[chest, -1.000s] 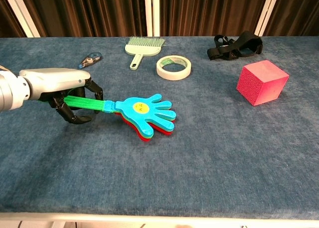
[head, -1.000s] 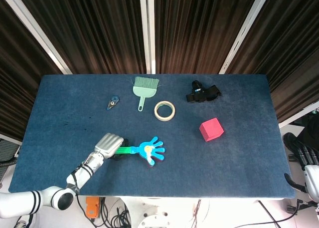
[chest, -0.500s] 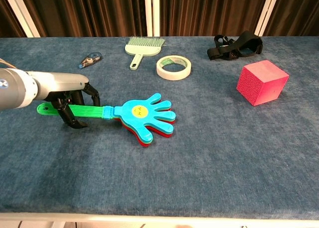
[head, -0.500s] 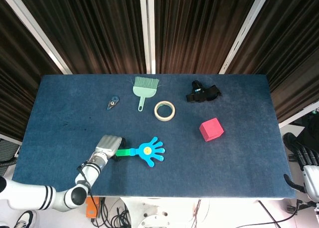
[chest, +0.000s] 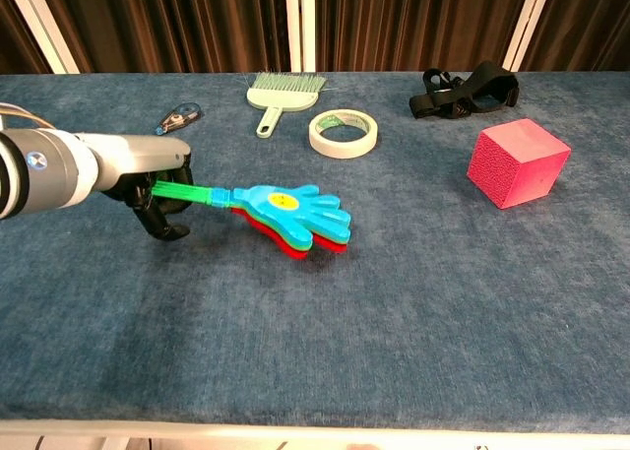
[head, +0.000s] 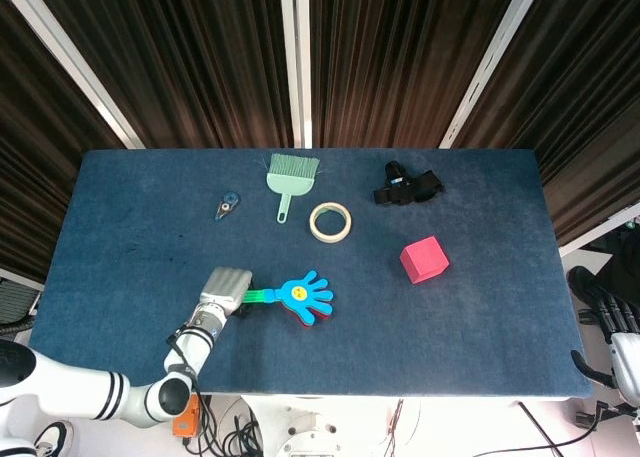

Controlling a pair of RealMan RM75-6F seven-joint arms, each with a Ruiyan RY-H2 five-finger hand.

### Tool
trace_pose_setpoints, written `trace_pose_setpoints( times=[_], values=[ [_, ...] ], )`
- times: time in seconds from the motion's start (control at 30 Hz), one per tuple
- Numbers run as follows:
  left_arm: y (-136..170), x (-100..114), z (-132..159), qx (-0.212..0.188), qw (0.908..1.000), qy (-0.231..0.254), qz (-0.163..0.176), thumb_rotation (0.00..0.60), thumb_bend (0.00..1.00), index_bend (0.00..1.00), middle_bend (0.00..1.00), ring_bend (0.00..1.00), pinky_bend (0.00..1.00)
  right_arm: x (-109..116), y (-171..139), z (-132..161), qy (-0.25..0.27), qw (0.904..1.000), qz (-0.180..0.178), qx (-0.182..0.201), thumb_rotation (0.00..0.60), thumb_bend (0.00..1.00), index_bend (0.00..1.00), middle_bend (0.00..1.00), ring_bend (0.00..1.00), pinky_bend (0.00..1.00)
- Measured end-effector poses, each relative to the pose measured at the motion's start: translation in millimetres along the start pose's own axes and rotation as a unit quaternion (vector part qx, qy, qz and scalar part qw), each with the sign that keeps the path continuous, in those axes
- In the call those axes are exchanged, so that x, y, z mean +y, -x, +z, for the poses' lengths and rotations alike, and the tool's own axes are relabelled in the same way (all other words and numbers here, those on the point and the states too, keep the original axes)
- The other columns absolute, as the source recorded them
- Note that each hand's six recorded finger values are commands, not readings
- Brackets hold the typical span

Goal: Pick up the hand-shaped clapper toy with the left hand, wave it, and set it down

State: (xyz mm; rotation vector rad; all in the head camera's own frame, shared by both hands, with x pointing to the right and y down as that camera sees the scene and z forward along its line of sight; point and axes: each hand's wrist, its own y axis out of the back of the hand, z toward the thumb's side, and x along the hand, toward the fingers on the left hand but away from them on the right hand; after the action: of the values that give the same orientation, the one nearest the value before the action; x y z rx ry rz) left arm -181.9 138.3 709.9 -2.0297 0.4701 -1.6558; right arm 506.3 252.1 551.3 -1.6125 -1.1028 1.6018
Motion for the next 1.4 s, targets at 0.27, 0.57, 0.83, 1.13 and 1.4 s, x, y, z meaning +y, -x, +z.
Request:
trace_pose_setpoints(
  times=[0.27, 0.57, 0.83, 1.13, 1.4],
  values=[
    [-1, 19, 2, -0.043, 0.9932, 0.023, 0.105, 0.600, 0.48, 1.00, 1.00, 1.00, 1.00, 1, -2, -2, -0.002, 1.0000, -0.001, -0.006, 0.600, 0.21, 0.00, 0.00, 0.00, 0.00],
    [13, 51, -4, -0.141, 0.9489, 0.188, 0.211, 0.600, 0.63, 1.00, 1.00, 1.00, 1.00, -2, -1, 2, -0.004, 1.0000, 0.005, -0.004, 0.600, 0.21, 0.00, 0.00, 0.00, 0.00],
    [28, 84, -28, -0.227, 0.8124, 0.507, 0.177, 0.600, 0.63, 1.00, 1.00, 1.00, 1.00, -3, 0, 5, -0.006, 0.9999, 0.012, -0.002, 0.600, 0.21, 0.00, 0.00, 0.00, 0.00],
    [39, 104, -48, -0.288, 0.6837, 0.656, 0.139, 0.600, 0.64, 1.00, 1.00, 1.00, 1.00, -4, 2, 10, -0.010, 0.9998, 0.015, 0.002, 0.600, 0.21, 0.00, 0.00, 0.00, 0.00],
    [36, 97, -52, -0.289, 0.8179, 0.466, 0.174, 0.600, 0.64, 1.00, 1.00, 1.00, 1.00, -5, 3, 8, -0.009, 0.9998, 0.019, -0.001, 0.600, 0.21, 0.00, 0.00, 0.00, 0.00]
  ],
)
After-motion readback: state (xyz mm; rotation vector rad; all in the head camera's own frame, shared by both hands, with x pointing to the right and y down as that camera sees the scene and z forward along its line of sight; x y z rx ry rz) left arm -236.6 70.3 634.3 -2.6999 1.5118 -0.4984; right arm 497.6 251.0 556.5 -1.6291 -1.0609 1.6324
